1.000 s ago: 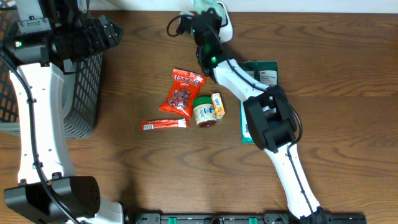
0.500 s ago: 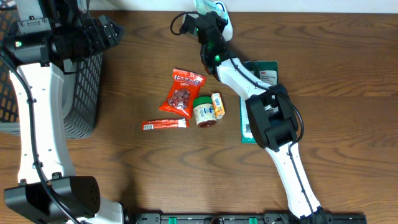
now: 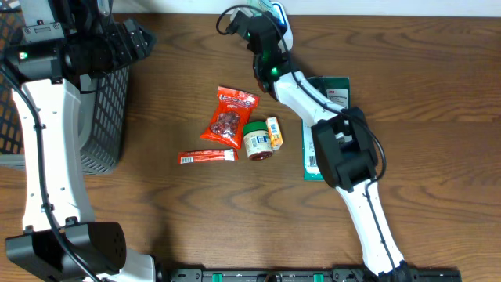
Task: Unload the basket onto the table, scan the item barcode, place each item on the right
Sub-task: 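Carry the wipes pack to the table's right side and release it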
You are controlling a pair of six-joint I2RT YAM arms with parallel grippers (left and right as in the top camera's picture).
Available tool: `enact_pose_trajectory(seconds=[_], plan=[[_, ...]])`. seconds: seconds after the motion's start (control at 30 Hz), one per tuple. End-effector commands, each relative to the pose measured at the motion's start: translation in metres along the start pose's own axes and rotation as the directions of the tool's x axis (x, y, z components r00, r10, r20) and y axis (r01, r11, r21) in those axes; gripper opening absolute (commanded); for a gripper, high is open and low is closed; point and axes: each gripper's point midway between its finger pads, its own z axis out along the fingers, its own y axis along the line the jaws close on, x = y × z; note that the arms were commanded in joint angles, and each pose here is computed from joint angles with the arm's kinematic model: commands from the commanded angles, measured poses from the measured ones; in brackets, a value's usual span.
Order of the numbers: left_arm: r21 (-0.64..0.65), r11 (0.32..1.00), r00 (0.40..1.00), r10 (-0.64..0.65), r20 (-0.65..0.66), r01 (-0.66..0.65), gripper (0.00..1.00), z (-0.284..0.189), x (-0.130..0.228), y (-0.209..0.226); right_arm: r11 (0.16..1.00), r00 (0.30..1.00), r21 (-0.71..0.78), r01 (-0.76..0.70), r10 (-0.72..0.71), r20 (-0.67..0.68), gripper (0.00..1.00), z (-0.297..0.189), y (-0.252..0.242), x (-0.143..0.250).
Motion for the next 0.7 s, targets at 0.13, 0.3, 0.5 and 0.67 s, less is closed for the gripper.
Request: enact_pose_trajectory(seconds=[0.13,0.3,0.5,0.67], plan=[[-0.006,1.0,1.0,0.01,-0.007,-0.01,0.84,0.002,0.001,0.002,0.923,0.923,-0.009,-0.385,0.385,0.005,0.01,-0.093,-0.142,-0.04],[-0.005,1.0,1.0,0.01,-0.007,-0.01,0.84,0.002,0.002,0.002,0.812,0.858,-0.278,-0.513,0.475,-0.196,0.01,-0.156,-0.146,-0.003],[-0.006,1.0,1.0,0.01,-0.008,-0.01,0.84,0.002,0.002,0.002,0.64,0.724,-0.36,-0.678,0.498,-0.477,0.01,-0.182,-0.138,0.074],[-0.005,1.0,1.0,0.01,-0.007,-0.01,0.84,0.002,0.002,0.002,0.503,0.588,-0.349,-0.791,0.468,-0.659,0.01,-0.186,-0.128,0.146]])
